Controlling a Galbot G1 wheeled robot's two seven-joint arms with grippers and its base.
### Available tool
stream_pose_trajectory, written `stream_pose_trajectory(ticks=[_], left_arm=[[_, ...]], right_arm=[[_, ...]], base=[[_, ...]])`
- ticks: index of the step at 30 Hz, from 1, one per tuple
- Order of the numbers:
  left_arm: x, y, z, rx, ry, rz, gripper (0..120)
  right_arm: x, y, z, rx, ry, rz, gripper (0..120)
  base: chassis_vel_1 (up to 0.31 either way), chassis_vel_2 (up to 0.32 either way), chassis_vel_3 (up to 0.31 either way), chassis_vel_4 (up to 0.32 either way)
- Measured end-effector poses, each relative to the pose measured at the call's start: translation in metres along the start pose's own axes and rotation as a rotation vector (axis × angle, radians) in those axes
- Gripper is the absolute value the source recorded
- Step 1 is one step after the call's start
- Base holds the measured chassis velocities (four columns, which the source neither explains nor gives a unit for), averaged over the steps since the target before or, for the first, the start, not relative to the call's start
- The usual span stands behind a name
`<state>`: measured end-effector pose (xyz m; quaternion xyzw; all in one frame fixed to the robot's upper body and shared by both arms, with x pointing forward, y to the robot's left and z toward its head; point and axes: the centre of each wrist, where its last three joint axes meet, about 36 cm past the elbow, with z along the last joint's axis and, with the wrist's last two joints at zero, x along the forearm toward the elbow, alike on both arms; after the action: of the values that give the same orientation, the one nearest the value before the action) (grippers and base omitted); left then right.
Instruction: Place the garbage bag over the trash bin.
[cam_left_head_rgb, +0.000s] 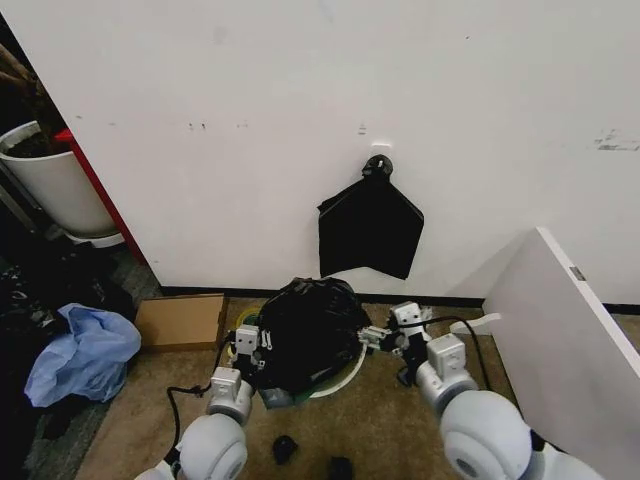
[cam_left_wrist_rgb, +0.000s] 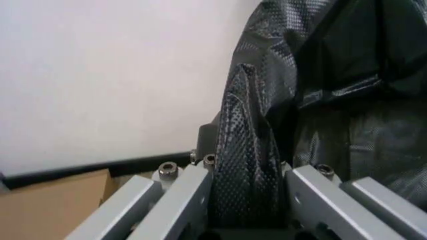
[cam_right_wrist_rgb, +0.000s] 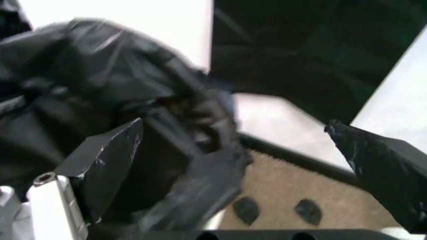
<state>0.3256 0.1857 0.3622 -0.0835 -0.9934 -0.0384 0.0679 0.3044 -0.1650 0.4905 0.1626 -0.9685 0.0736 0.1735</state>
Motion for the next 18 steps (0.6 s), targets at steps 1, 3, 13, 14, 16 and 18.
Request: stream_pose_trajectory(ticks=[1, 3, 13, 14, 16, 18], left_arm=[[0.0, 0.0, 0.0, 0.0, 0.0, 0.0, 1], [-0.004, -0.002, 0.0, -0.02, -0.012, 0.005, 1], [-0.011, -0.009, 0.004, -0.02, -0.031, 0.016, 1], [-0.011, -0.009, 0.004, -0.02, -0.032, 0.015, 1], [-0.011, -0.008, 0.004, -0.019, -0.035, 0.014, 1], [-0.012, -0.008, 0.003, -0.017, -0.039, 0.014, 1]], right_arm=[[0.0, 0.0, 0.0, 0.0, 0.0, 0.0, 100], [-0.005, 0.009, 0.004, 0.001, 0.029, -0.019, 99], [-0.03, 0.018, 0.045, 0.152, 0.088, 0.061, 70], [-0.031, 0.017, 0.047, 0.165, 0.086, 0.067, 68], [-0.032, 0.015, 0.05, 0.183, 0.086, 0.077, 64], [-0.032, 0.014, 0.052, 0.193, 0.088, 0.083, 56]], base=[[0.0, 0.0, 0.0, 0.0], [0.0, 0.0, 0.0, 0.0], [0.0, 0.0, 0.0, 0.0], [0.0, 0.0, 0.0, 0.0], [0.0, 0.0, 0.0, 0.0], [0.0, 0.0, 0.0, 0.0]])
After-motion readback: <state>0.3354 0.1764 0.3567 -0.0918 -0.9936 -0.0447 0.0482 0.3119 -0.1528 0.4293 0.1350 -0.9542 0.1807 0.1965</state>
